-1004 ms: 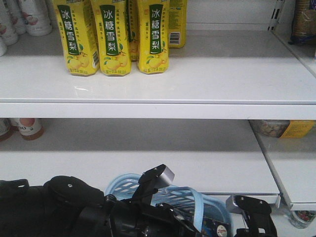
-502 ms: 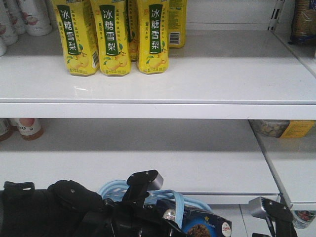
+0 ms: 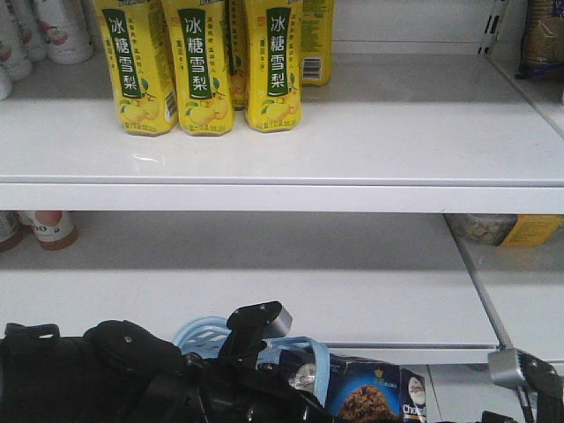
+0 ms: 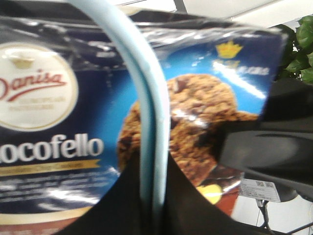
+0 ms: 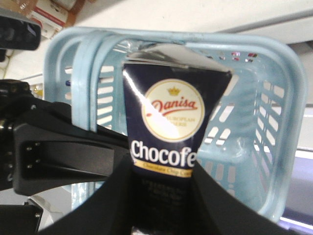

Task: Left arm holds basket, right arm returns cookies
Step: 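Lift the Chocofello box out of the basket with the right gripper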

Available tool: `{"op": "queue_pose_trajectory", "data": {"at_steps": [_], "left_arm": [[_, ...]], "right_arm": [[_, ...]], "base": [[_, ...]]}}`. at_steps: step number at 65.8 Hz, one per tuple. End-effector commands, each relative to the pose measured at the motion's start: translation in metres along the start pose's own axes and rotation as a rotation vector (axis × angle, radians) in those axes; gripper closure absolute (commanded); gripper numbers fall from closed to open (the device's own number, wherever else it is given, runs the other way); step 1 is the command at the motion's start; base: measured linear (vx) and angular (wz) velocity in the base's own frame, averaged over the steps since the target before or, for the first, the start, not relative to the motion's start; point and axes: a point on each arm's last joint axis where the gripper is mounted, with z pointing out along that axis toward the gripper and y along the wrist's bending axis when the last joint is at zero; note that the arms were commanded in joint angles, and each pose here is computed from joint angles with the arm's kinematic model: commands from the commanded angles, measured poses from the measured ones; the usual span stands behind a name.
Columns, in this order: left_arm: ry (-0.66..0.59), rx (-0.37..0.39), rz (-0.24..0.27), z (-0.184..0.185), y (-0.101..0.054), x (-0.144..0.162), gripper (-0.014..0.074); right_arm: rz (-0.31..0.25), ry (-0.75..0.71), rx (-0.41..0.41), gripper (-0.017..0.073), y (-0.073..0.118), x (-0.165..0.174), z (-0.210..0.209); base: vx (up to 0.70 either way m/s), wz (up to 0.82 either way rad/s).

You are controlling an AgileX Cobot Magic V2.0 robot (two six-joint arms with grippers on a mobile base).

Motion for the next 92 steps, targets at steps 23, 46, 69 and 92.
{"op": "queue_pose_trajectory", "data": {"at_steps": [23,46,69,92], "left_arm": [[-0.039,0.065,0.023,-0.010,-0.018,-0.007,0.0600],[-0.039,0.065,0.023,-0.010,-0.018,-0.007,0.0600],[-0.039,0.065,0.023,-0.010,-0.018,-0.007,0.0600],[-0.039,0.065,0.023,-0.010,-0.018,-0.007,0.0600]], "right_arm": [[-0.079,-0.201,-0.139,0.0425,0.024,-0.015,-0.034],[-0.228,-0.283,-0.176,0.0425,0.043,-0.029,-0.052],[-0.428,-0.321,-0.163,0.0425,0.073,-0.053,-0.075],[-0.562,-0.353,0.072,0.0425,0.092,-0.084,-0.114]], "base": [[0.00,0.00],[0.00,0.00],[0.00,0.00],[0.00,0.00]]}}
